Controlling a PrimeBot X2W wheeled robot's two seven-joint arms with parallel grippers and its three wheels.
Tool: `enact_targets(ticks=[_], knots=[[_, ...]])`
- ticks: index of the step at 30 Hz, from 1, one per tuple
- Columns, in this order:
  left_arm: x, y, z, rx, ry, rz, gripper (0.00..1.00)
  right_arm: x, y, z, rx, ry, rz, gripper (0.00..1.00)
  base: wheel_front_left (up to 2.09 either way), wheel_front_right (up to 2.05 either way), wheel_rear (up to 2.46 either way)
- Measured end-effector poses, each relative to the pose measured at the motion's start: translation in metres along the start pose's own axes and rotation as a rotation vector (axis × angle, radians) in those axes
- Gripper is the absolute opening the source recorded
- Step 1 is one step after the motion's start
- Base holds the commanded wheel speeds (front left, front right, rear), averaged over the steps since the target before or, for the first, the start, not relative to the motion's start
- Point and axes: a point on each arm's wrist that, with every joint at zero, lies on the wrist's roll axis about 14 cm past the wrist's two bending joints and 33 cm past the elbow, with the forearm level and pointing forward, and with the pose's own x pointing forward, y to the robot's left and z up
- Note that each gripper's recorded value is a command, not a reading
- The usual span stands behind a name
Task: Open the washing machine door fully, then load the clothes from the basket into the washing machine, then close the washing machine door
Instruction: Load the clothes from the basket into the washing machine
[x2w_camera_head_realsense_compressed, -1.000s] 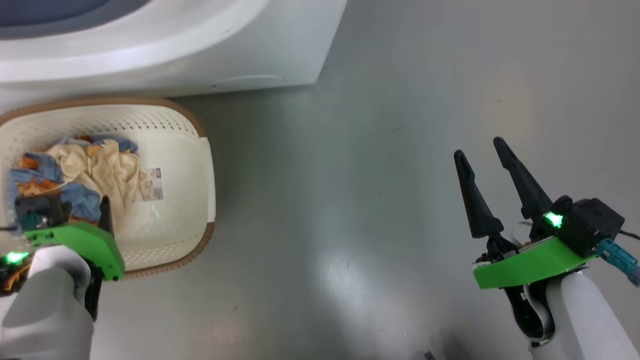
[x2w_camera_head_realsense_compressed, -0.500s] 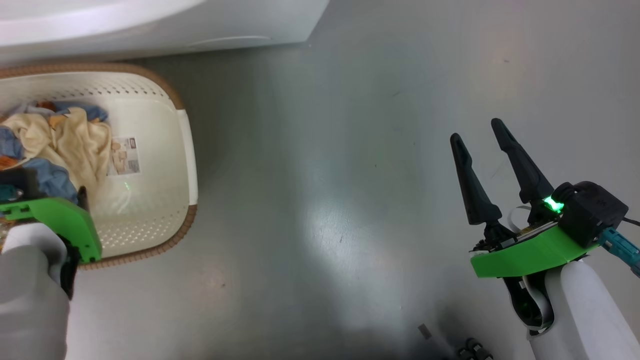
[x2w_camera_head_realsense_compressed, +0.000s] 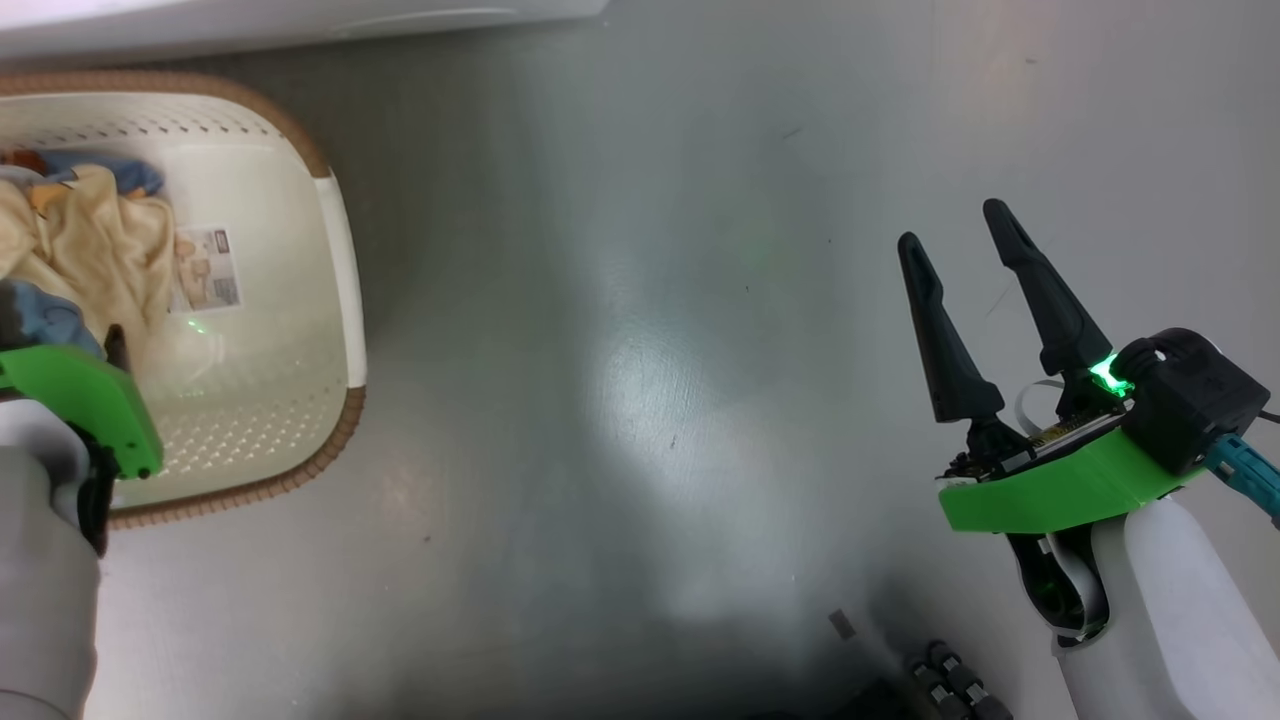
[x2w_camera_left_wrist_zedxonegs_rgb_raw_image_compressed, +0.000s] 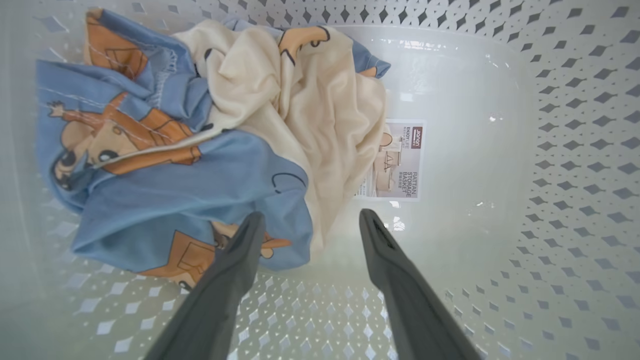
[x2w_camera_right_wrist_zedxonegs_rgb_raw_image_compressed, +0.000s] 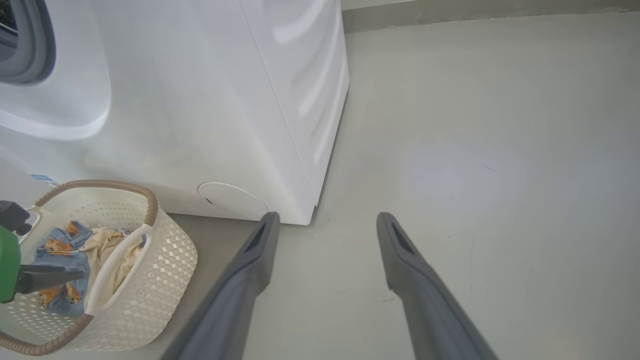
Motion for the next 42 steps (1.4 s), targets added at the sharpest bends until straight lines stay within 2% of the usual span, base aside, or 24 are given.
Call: enact_targets(ticks=[21, 42], knots=[[0.027, 0.009, 0.003, -0.029, 0.014, 0.041, 1.00, 0.004, -0.002, -0.025, -0.008, 0.048, 0.010, 1.00, 0.00, 0.00, 0.00], [0.041, 0.011, 0.000, -0.050, 0.022, 0.060, 1.00, 0.009, -0.001, -0.032, -0.017, 0.058, 0.027, 1.00, 0.00, 0.00, 0.00]])
